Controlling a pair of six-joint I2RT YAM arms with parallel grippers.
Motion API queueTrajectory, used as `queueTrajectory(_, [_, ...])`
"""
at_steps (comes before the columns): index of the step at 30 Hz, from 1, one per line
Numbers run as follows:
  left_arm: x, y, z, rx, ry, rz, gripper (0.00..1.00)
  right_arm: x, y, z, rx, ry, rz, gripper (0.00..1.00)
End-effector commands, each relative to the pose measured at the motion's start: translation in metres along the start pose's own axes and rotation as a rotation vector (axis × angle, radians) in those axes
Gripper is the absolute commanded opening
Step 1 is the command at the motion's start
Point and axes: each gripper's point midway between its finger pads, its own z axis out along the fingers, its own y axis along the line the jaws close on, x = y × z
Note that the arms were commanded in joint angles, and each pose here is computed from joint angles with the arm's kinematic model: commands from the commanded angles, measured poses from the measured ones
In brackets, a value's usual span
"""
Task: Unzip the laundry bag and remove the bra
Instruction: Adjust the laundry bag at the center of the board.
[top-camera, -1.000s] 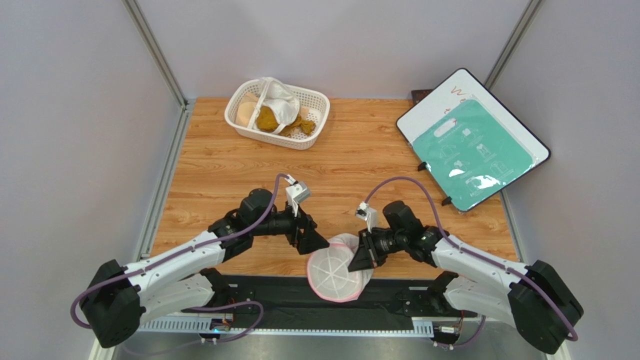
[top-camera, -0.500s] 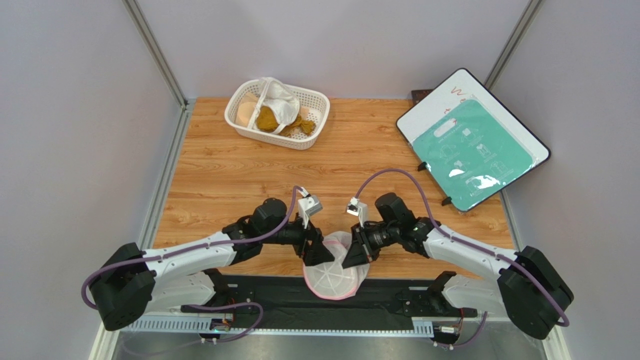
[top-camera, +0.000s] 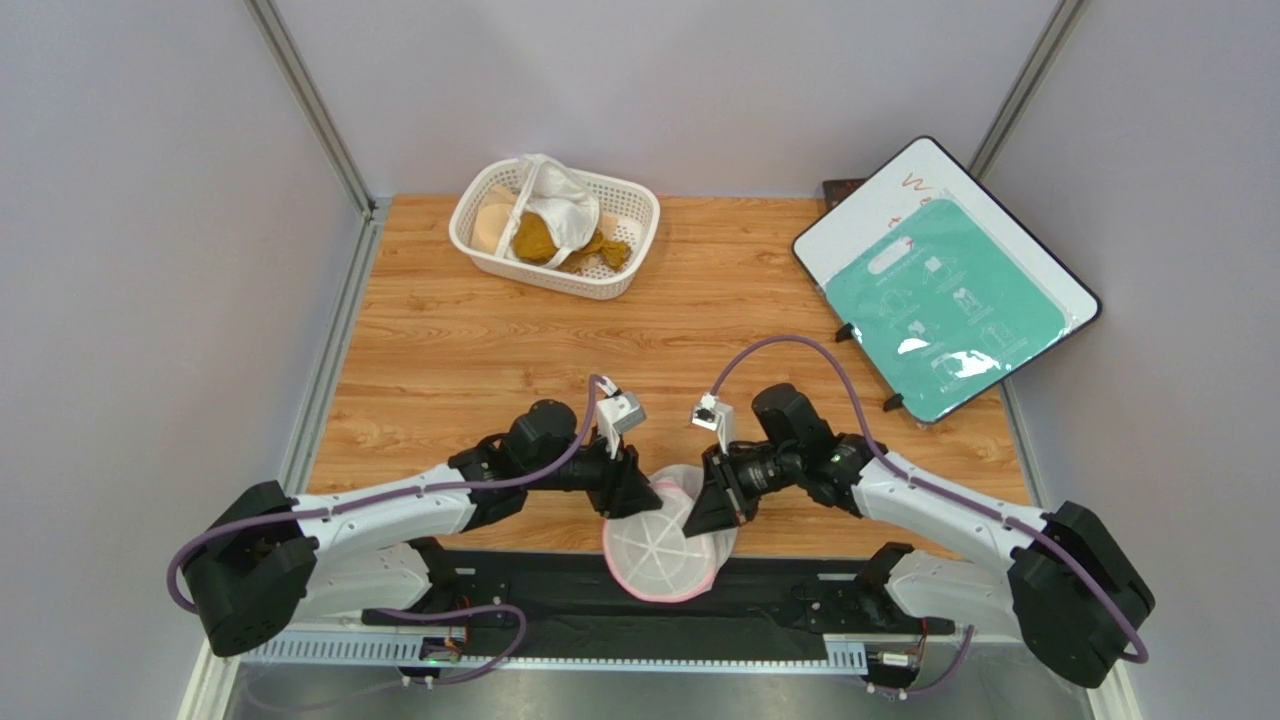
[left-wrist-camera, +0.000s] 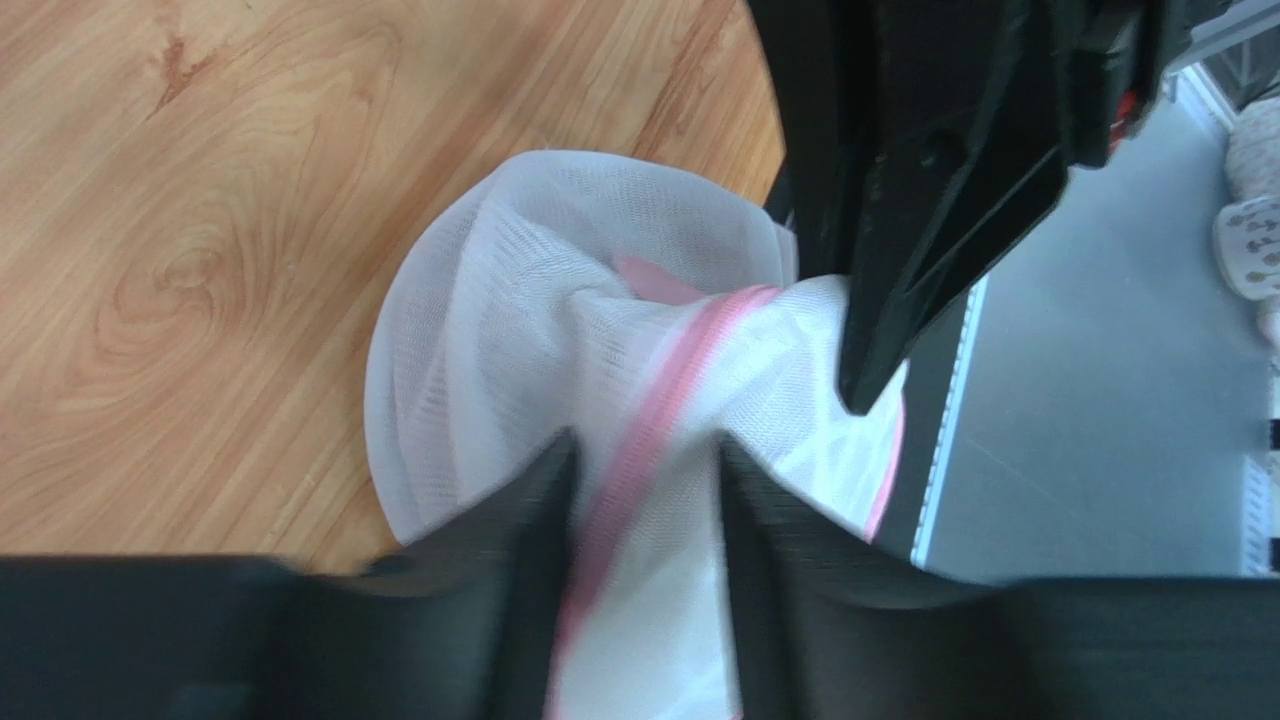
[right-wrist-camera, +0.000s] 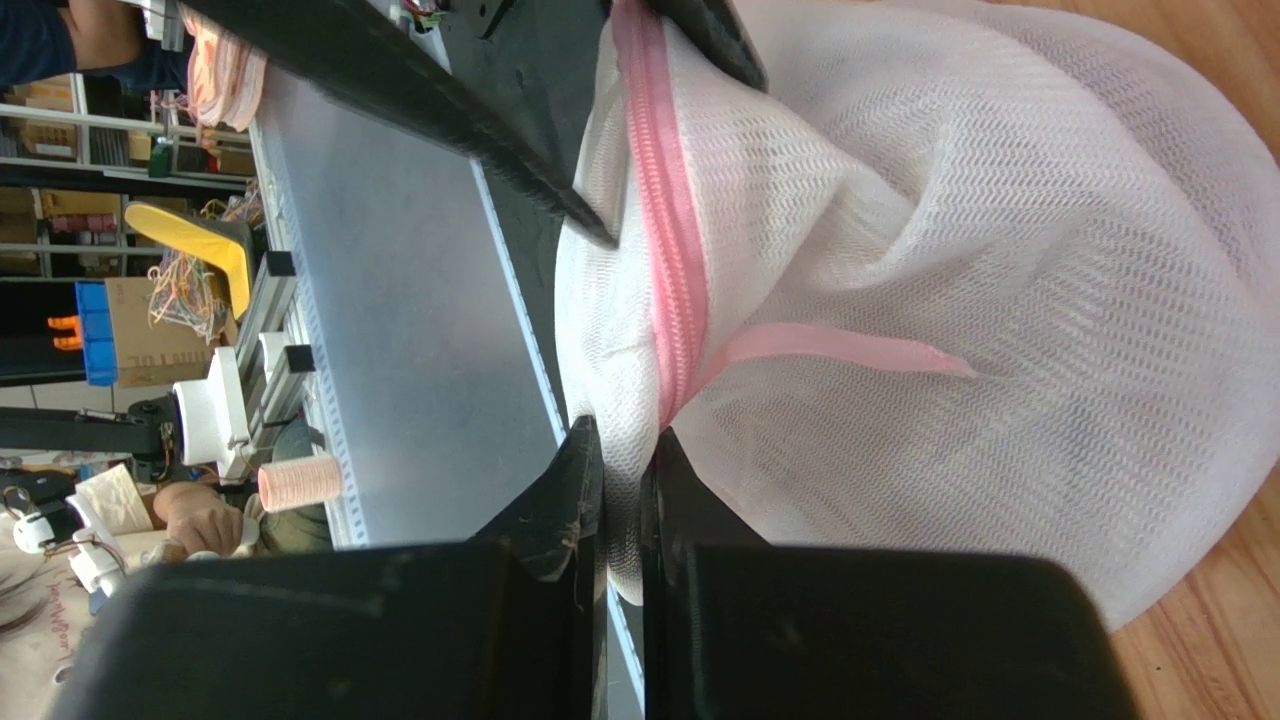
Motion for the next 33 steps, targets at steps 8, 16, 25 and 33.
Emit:
queueTrajectory(8, [-0.008,-0.011,-0.008,0.043,-0.039,0.111,0.0,-0.049,0.018,-0.03,0.164,-0.153,-0.053,0.77])
queueTrajectory(16, [-0.015,-0.016,-0.036,0.013,-0.126,0.222,0.0,-0.071,0.017,-0.048,0.248,-0.266,-0.028,0.93])
queueTrajectory(25, [-0.025,-0.004,-0.065,-0.112,-0.233,0.287,0.0,-0.083,0.028,-0.064,0.251,-0.401,-0.021,0.92])
queueTrajectory(33, [-0.034,0.011,-0.073,-0.215,-0.261,0.314,0.0,-0.079,0.04,-0.057,0.154,-0.39,-0.017,0.92])
